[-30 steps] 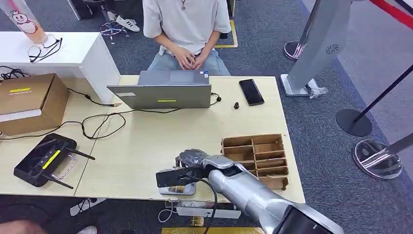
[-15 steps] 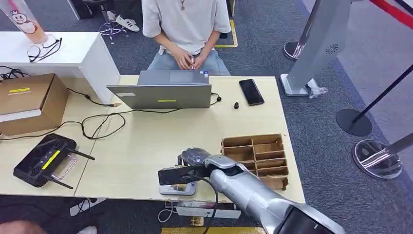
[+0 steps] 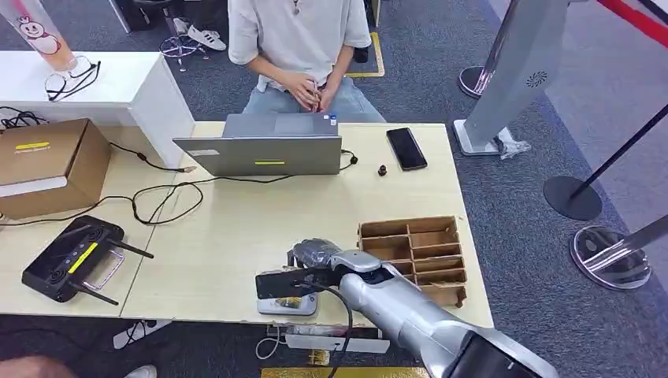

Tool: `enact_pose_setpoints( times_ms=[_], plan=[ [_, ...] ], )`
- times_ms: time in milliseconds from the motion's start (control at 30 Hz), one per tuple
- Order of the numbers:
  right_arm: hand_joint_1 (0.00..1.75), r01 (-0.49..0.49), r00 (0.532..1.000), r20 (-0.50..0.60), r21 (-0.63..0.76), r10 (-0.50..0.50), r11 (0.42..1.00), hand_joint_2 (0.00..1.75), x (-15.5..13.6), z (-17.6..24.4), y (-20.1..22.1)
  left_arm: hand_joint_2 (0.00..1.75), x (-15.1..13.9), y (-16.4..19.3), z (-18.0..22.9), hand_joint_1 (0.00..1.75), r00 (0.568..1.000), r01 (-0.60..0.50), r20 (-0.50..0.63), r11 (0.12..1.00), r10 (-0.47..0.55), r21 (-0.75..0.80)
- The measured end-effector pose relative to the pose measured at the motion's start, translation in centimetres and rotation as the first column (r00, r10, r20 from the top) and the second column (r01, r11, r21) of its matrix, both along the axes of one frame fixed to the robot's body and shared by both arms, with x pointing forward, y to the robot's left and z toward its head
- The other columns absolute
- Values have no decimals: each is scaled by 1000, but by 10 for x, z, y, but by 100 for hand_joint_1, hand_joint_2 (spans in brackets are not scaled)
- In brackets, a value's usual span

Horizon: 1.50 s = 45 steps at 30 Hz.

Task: Pass the card to the sensor for recognition and then transmit it.

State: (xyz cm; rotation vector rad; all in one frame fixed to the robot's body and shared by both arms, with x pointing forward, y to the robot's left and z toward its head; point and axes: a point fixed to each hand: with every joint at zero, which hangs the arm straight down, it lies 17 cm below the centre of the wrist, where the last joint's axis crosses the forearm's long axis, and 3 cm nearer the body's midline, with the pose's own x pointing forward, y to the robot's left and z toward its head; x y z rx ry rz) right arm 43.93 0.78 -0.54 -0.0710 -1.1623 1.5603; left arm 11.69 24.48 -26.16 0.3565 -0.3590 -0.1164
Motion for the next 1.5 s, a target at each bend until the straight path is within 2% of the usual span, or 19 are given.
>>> enact_pose_setpoints(
  times_ms=[1500],
  plan=[
    [175,-26,997,73,96,19,995,175,11,44,26,0,2,1,0,0,1000,-12,0,1000,12,-5]
  ],
)
